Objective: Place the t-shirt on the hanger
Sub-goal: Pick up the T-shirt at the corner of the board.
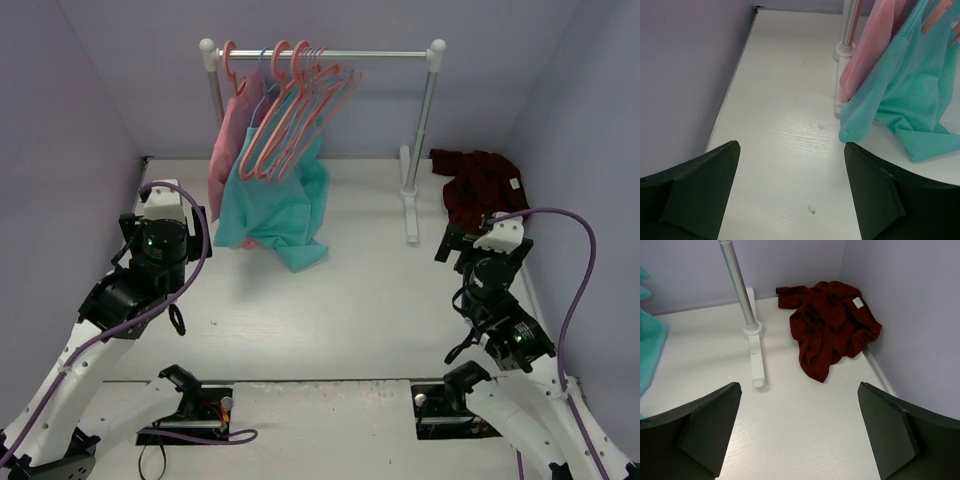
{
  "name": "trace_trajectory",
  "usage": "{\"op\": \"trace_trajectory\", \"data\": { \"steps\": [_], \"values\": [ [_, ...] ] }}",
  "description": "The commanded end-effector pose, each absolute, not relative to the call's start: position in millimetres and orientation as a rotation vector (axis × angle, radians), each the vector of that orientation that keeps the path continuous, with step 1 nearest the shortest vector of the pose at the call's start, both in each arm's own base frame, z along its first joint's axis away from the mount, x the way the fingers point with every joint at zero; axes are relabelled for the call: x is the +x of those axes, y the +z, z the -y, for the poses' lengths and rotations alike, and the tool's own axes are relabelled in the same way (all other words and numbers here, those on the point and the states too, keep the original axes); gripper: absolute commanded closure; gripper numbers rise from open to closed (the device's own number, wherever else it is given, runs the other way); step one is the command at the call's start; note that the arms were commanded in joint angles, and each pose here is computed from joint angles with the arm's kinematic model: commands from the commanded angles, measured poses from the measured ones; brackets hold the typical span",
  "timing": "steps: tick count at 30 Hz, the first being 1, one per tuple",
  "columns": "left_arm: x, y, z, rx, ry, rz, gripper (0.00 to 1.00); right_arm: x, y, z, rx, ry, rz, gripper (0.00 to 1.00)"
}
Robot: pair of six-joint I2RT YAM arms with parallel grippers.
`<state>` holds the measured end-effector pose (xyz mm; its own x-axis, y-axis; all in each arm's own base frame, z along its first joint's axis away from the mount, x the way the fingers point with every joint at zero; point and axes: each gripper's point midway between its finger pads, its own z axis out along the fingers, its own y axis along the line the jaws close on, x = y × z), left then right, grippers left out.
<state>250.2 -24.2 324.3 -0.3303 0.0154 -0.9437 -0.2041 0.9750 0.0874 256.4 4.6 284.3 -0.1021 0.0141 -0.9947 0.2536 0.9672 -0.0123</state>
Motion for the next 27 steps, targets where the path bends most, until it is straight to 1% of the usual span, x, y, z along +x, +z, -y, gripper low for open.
{"op": "trace_trajectory", "data": {
  "steps": [1,5,7,8,11,13,15,16,17,18,20,22,24,26,27],
  "values": [
    [257,338,25,-0.175,0.207,-1.847,0.19,273,299,-9,0.278,-0.194,-1.620,0.00],
    [261,336,30,-0.147,0.199,-1.868,0.19,300,291,-15,0.338,-0.246,-1.674,0.00],
    [263,336,34,-0.155,0.175,-1.871,0.19,310,303,-14,0.436,-0.234,-1.645,0.00],
    [264,337,38,-0.163,0.143,-1.870,0.19,324,300,-10,0.521,-0.235,-1.640,0.00],
    [268,340,45,-0.149,0.111,-1.877,0.19,369,270,12,0.650,-0.214,-1.707,0.00],
    [272,342,50,-0.125,0.106,-1.887,0.19,399,250,40,0.741,-0.196,-1.753,0.00],
    [273,347,53,-0.111,0.090,-1.883,0.19,421,238,56,0.776,-0.218,-1.779,0.00],
    [275,348,56,-0.105,0.075,-1.885,0.19,441,231,68,0.795,-0.253,-1.794,0.00],
    [276,350,58,-0.105,0.062,-1.883,0.19,451,241,76,0.814,-0.259,-1.766,0.00],
    [276,349,60,-0.101,0.057,-1.888,0.19,465,224,81,0.824,-0.293,-1.796,0.00],
    [279,345,63,-0.089,0.054,-1.903,0.19,481,211,85,0.834,-0.337,-1.809,0.00],
    [279,343,67,-0.084,0.031,-1.912,0.19,502,192,105,0.856,-0.385,-1.826,0.00],
    [279,338,72,-0.078,0.001,-1.925,0.19,533,162,114,0.842,-0.382,-1.883,0.00],
    [278,335,74,-0.073,-0.009,-1.934,0.19,547,141,120,0.822,-0.394,-1.924,0.00],
    [277,333,74,-0.071,-0.013,-1.938,0.19,552,121,123,0.821,-0.404,-1.956,0.00]
  ]
}}
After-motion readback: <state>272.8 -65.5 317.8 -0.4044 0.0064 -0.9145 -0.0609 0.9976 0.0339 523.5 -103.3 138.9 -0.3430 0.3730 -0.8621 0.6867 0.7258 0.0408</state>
